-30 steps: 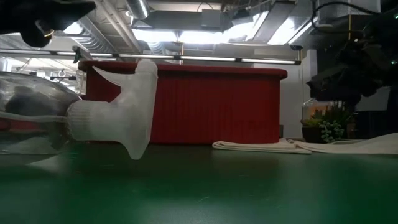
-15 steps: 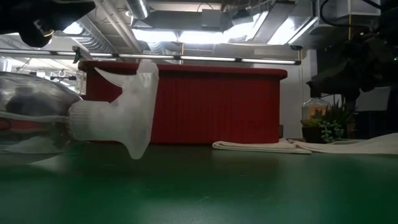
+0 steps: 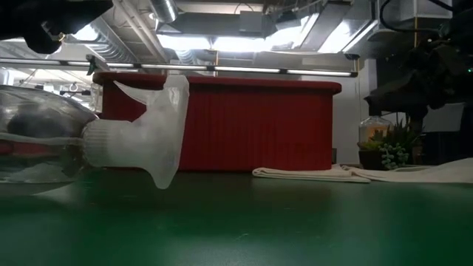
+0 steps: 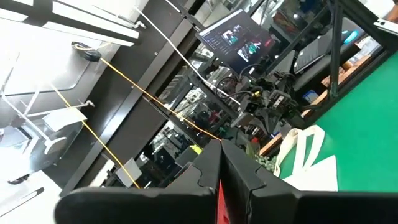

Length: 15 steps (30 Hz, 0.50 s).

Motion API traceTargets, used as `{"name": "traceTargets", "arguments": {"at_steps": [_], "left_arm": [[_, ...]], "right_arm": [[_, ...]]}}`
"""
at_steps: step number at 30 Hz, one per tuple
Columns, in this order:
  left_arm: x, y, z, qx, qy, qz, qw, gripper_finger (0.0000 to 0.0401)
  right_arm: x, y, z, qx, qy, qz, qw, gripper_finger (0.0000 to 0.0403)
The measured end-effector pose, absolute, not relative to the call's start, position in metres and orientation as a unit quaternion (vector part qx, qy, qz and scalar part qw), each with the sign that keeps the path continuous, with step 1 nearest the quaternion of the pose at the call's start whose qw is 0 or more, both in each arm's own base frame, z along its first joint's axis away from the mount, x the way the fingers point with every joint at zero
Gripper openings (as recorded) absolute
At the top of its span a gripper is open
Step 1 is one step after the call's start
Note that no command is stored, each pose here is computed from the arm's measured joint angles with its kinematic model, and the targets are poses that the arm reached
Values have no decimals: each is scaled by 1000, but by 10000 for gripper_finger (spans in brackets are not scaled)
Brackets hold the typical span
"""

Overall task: Fold laundry
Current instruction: Return to Home Position

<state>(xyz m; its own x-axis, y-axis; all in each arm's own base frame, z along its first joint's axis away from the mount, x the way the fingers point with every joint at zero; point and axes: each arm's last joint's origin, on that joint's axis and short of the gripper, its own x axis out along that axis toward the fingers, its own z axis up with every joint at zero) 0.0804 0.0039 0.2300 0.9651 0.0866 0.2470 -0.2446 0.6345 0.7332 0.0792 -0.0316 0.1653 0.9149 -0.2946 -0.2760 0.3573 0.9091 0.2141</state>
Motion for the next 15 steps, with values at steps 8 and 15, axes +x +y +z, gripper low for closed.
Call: {"name": "traceTargets", "arguments": {"at_steps": [8, 15], "left_arm": [[82, 4, 222, 264, -64, 69, 960, 4], [84, 5, 207, 124, 4, 59, 991, 4]], "right_arm": [[79, -32, 165, 131, 120, -168, 970, 35], [79, -32, 165, 131, 120, -168, 970, 35]]}}
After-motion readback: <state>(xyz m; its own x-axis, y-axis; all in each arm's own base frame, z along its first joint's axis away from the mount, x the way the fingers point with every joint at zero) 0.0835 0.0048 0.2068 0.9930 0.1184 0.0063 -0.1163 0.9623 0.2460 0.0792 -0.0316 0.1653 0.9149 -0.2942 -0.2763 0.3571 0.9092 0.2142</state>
